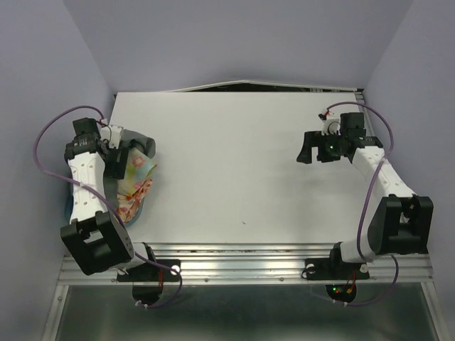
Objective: Fold and stack the skirts
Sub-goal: Grab the skirt from the pile
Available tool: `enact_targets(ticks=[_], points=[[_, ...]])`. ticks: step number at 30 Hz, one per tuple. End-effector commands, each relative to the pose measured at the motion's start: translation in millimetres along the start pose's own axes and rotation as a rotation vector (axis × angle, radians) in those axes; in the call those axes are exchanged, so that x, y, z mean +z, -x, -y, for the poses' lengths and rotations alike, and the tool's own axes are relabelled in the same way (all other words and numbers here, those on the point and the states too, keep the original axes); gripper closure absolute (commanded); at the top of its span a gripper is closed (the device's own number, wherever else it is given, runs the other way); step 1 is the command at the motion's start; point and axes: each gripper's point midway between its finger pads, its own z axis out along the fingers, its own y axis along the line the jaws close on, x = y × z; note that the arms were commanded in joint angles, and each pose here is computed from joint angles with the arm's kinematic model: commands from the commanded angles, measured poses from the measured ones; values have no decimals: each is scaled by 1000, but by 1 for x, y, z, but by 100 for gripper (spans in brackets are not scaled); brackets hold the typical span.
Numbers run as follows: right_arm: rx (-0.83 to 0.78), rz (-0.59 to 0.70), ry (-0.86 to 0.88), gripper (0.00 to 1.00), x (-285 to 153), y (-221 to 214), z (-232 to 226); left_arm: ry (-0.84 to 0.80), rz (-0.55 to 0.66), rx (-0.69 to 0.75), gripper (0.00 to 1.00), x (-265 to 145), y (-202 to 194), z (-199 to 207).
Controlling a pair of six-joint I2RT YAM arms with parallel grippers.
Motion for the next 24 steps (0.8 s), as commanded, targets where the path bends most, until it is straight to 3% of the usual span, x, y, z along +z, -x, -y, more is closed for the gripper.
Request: enact_targets(ticks=[1, 8, 15, 21, 24], points=[[7, 19, 10, 0, -2, 16, -2, 66, 24, -7, 13, 14, -6, -6], [19, 0, 15, 0, 0, 17, -2, 133, -6, -29, 14, 42, -10, -17], [21, -4, 14, 0, 0, 12, -2, 179, 63, -67, 16, 37, 17, -32], [21, -4, 15, 0, 0, 11, -2, 218, 92, -80, 29, 31, 28, -43], [20, -2, 17, 0, 0, 11, -2, 239, 130, -92, 47, 18, 37, -48]])
